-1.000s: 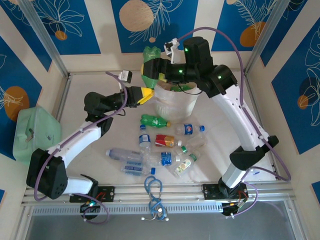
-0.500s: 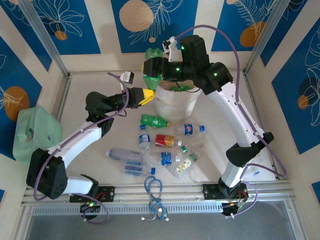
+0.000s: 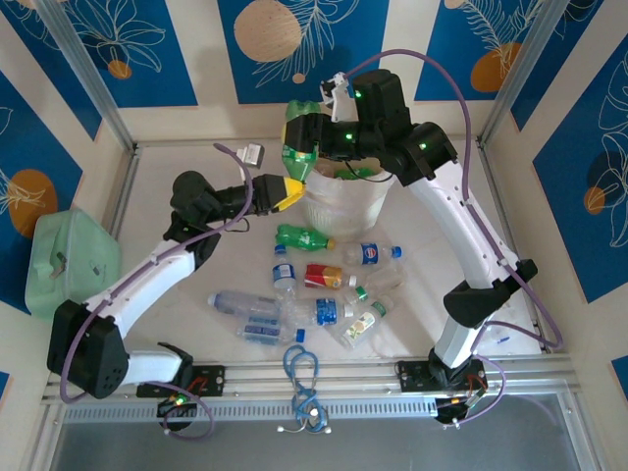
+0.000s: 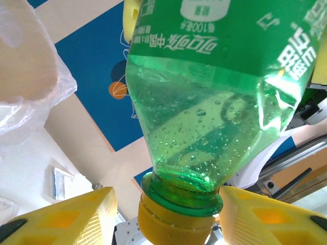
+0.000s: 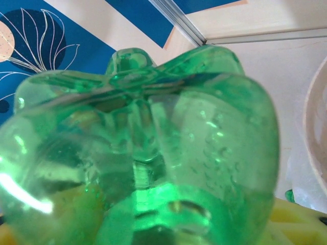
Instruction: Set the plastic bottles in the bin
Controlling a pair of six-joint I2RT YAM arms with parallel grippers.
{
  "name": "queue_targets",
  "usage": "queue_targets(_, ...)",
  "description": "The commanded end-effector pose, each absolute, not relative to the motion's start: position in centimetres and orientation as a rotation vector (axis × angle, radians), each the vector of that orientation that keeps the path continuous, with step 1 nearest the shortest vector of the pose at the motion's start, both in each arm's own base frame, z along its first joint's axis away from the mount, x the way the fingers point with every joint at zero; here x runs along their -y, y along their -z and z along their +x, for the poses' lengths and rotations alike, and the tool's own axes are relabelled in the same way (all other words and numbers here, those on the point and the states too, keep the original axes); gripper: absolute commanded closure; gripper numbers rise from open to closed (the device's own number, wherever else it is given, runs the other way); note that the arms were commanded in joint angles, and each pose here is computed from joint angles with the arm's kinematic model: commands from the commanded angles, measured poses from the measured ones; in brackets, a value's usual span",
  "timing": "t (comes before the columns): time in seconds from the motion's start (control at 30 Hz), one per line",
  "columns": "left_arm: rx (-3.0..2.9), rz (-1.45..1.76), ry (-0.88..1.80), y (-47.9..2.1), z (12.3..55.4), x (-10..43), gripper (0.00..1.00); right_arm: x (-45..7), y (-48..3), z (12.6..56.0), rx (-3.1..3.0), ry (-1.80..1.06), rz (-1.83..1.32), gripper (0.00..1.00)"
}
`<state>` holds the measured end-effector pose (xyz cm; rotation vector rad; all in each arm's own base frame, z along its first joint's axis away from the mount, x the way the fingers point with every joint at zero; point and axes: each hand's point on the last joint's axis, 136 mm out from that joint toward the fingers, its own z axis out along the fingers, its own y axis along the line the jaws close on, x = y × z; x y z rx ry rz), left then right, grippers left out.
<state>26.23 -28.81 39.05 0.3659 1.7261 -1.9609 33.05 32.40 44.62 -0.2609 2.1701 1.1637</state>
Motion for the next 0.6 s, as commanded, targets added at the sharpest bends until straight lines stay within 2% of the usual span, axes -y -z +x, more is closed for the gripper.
queue_targets(0.0, -1.682, 0.417, 1.933, -40.6, 25.7, 28.8, 0.26, -31.8, -44.7, 33.2, -2.168, -1.139, -0.241, 0.40)
queue_targets(0.13, -1.715, 0.384, 1.876, -39.6, 25.2, 28.0, 0.12, -29.8, -44.1, 35.1, -2.199, -1.092, -0.123, 0.42)
queue_targets(0.17, -1.732, 0.375, 1.844, -39.3, 25.0, 27.6, 0.00, -29.2, -43.8, 35.6, -2.207, -1.084, -0.097, 0.42)
queue_targets(0.3, -1.880, 0.256, 1.571, -37.0, 25.1, 24.8, 0.00, -26.9, -42.5, 37.8, -2.241, -1.036, -0.008, 0.42)
queue_targets(0.43, -2.180, -0.152, 0.965, -31.0, 27.0, 16.8, 0.00, -24.7, -40.8, 40.6, -2.287, -1.007, 0.102, 0.42)
queue_targets(0.5, -2.326, -0.384, 0.662, -27.3, 26.2, 11.9, 0.00, -23.8, -39.8, 42.1, -2.312, -0.990, 0.149, 0.42)
queue_targets(0.57, -2.414, -0.521, 0.476, -24.7, 24.6, 8.8, 0.00, -23.3, -38.8, 43.3, -2.340, -0.982, 0.179, 0.42)
